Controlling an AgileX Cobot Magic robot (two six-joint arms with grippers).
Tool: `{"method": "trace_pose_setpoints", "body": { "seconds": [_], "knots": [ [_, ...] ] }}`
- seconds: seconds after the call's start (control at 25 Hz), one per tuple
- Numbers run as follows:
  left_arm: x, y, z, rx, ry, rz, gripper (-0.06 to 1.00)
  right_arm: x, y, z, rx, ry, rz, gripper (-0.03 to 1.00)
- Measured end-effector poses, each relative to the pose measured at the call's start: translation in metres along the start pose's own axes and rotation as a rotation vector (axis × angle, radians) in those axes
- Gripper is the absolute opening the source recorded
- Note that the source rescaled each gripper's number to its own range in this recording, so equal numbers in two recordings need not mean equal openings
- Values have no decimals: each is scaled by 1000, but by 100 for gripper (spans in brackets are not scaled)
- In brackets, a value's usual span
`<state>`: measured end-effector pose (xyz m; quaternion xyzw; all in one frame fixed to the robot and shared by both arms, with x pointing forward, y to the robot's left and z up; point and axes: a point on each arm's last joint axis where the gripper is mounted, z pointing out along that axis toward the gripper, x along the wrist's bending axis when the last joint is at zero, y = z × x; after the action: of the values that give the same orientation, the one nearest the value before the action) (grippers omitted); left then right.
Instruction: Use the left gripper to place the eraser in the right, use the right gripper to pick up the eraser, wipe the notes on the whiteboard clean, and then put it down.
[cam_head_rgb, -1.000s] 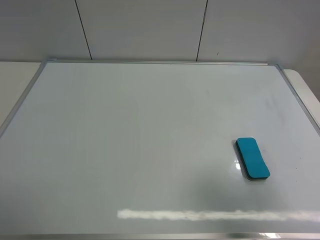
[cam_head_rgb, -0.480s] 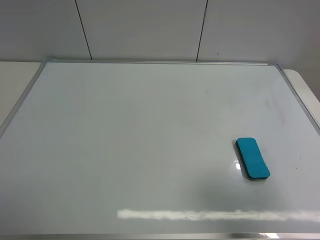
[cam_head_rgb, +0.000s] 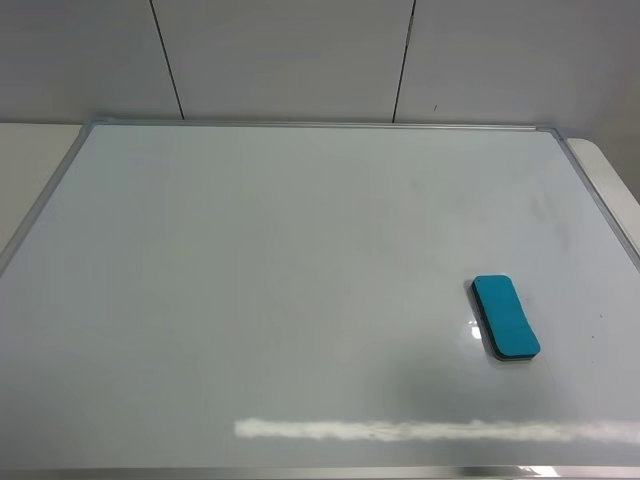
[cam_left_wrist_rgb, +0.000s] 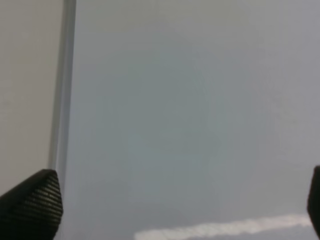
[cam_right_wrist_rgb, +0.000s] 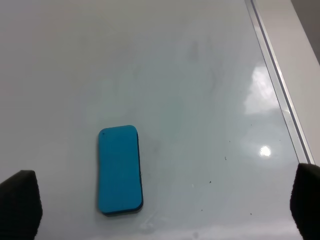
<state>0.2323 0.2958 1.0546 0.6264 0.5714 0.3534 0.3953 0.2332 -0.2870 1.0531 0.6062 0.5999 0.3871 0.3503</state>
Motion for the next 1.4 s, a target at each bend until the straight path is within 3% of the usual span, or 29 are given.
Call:
{"method": "trace_pose_setpoints", "body": {
  "seconds": [1.4],
  "knots": [
    [0,0,0,0,-9,4,100,1,0,0,0,6,5,100]
  ]
}}
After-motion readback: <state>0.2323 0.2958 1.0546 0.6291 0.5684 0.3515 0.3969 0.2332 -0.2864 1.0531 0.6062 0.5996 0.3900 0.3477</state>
